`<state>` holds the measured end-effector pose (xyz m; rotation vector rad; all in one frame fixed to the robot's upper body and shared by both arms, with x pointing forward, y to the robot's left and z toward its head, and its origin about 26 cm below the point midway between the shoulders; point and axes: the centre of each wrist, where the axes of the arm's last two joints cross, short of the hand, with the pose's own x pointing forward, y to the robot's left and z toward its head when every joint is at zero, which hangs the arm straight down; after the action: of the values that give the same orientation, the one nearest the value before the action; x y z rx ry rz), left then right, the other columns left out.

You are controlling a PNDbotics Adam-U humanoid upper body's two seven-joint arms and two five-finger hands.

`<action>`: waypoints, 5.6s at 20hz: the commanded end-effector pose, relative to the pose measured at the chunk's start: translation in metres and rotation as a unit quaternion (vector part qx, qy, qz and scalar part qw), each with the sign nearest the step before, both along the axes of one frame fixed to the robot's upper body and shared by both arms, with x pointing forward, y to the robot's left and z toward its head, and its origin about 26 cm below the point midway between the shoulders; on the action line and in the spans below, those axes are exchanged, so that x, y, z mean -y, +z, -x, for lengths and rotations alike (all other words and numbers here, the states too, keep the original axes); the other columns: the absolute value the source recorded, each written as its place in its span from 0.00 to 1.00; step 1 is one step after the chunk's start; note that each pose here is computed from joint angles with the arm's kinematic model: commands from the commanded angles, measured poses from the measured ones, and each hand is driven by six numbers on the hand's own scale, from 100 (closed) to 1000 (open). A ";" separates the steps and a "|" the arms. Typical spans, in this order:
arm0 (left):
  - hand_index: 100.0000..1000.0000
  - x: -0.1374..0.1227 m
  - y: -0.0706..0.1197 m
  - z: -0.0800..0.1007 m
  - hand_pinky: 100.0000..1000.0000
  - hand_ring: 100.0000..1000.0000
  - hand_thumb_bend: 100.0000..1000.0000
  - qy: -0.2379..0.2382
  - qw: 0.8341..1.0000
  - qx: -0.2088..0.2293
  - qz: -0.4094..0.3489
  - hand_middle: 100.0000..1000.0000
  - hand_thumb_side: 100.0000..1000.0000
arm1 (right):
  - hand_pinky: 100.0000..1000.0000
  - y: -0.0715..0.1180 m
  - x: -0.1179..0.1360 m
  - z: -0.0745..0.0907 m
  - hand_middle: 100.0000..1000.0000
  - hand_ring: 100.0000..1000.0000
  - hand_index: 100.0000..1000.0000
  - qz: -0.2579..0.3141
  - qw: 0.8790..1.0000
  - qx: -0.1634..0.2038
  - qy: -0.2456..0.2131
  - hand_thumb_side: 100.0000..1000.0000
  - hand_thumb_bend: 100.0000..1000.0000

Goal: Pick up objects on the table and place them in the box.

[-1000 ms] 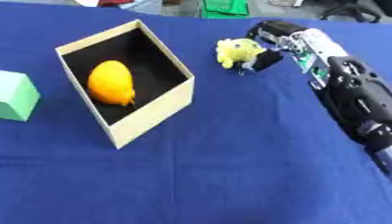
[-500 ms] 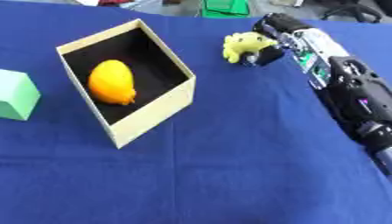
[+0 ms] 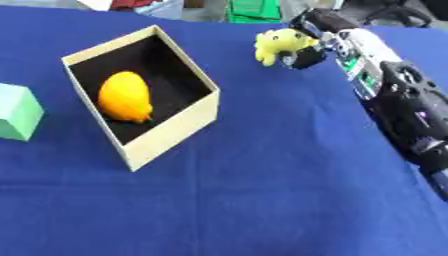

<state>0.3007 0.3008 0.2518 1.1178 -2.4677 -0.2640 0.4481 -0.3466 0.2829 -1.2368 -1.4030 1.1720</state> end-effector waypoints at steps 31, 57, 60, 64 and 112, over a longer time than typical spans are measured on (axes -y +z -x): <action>0.77 -0.003 0.009 0.004 0.47 0.66 0.04 0.000 1.000 0.015 -0.009 0.67 1.00 | 0.79 0.083 -0.106 0.079 0.43 0.80 0.59 -0.058 0.969 0.040 0.237 0.27 0.00; 0.76 0.002 0.015 0.002 0.46 0.65 0.05 -0.017 0.999 0.028 -0.002 0.66 1.00 | 0.80 0.062 -0.192 0.056 0.45 0.81 0.62 -0.058 0.933 -0.065 0.348 0.45 0.00; 0.76 0.002 0.015 0.002 0.46 0.65 0.05 -0.017 0.999 0.028 -0.002 0.66 1.00 | 0.80 0.059 -0.197 0.055 0.45 0.81 0.62 -0.052 0.932 -0.070 0.351 0.45 0.00; 0.76 0.003 0.016 0.002 0.46 0.65 0.05 -0.019 0.999 0.029 0.000 0.66 1.00 | 0.81 0.043 -0.205 0.046 0.54 0.84 0.70 -0.035 0.936 -0.097 0.338 0.62 0.00; 0.76 -0.011 0.004 0.006 0.46 0.65 0.08 0.030 0.999 0.011 0.011 0.67 1.00 | 0.88 0.085 -0.057 0.158 0.80 0.92 0.93 -0.204 0.905 0.172 0.332 0.86 0.00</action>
<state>0.2984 0.3075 0.2450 1.1445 -2.4250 -0.1981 0.3026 -0.2839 0.3531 -0.6437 -2.2639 1.0386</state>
